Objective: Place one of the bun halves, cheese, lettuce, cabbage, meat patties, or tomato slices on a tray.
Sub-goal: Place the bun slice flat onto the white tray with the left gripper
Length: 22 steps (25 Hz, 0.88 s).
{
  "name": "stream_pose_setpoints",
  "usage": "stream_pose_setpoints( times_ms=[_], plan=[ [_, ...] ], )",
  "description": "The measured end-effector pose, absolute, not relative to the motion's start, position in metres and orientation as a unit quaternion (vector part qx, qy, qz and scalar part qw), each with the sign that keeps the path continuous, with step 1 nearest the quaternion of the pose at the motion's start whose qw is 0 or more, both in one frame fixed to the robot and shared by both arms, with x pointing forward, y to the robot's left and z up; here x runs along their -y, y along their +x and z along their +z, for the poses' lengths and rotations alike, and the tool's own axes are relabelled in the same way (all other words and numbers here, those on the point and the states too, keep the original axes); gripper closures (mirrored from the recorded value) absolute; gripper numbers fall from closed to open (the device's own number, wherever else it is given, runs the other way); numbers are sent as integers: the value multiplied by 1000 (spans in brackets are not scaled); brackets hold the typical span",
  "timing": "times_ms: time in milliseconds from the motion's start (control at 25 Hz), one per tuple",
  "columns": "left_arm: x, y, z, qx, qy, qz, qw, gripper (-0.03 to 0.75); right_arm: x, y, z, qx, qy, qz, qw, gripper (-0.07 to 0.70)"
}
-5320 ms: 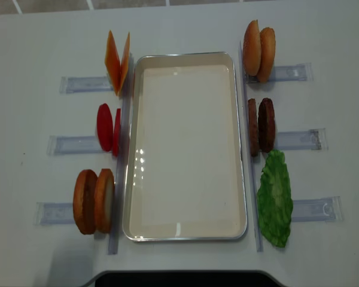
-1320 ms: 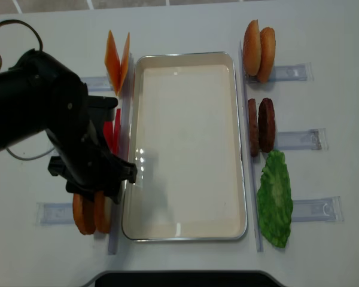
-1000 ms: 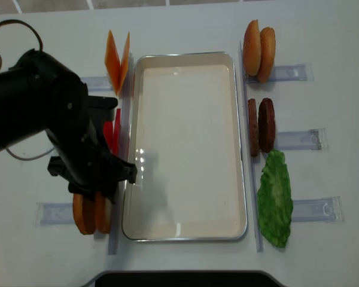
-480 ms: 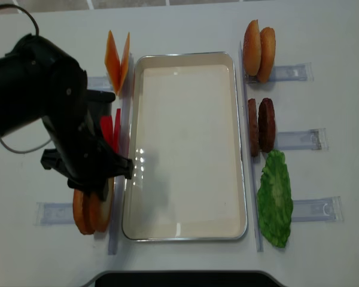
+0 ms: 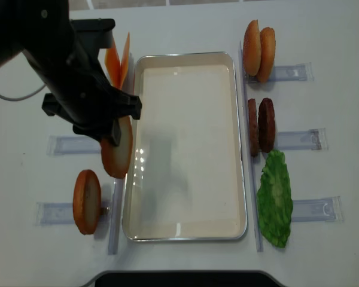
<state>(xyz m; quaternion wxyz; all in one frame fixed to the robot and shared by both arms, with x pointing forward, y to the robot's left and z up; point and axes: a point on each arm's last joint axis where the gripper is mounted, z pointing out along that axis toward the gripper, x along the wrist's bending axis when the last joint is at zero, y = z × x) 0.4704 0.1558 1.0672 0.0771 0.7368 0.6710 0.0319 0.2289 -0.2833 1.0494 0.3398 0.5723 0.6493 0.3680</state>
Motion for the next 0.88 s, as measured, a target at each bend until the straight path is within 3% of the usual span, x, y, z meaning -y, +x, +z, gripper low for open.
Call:
stream_pose_setpoints(
  times_ms=[240, 520, 880],
  plan=[
    [-156, 464, 1055, -645, 762, 11, 64, 595, 283, 229, 1049, -649, 572, 368, 340, 441],
    [-146, 445, 1034, -618, 757, -49, 204, 595, 283, 229, 1049, -649, 572, 368, 340, 441],
    [-167, 436, 992, -642, 665, -135, 357, 595, 283, 229, 1049, -649, 572, 368, 340, 441]
  ],
)
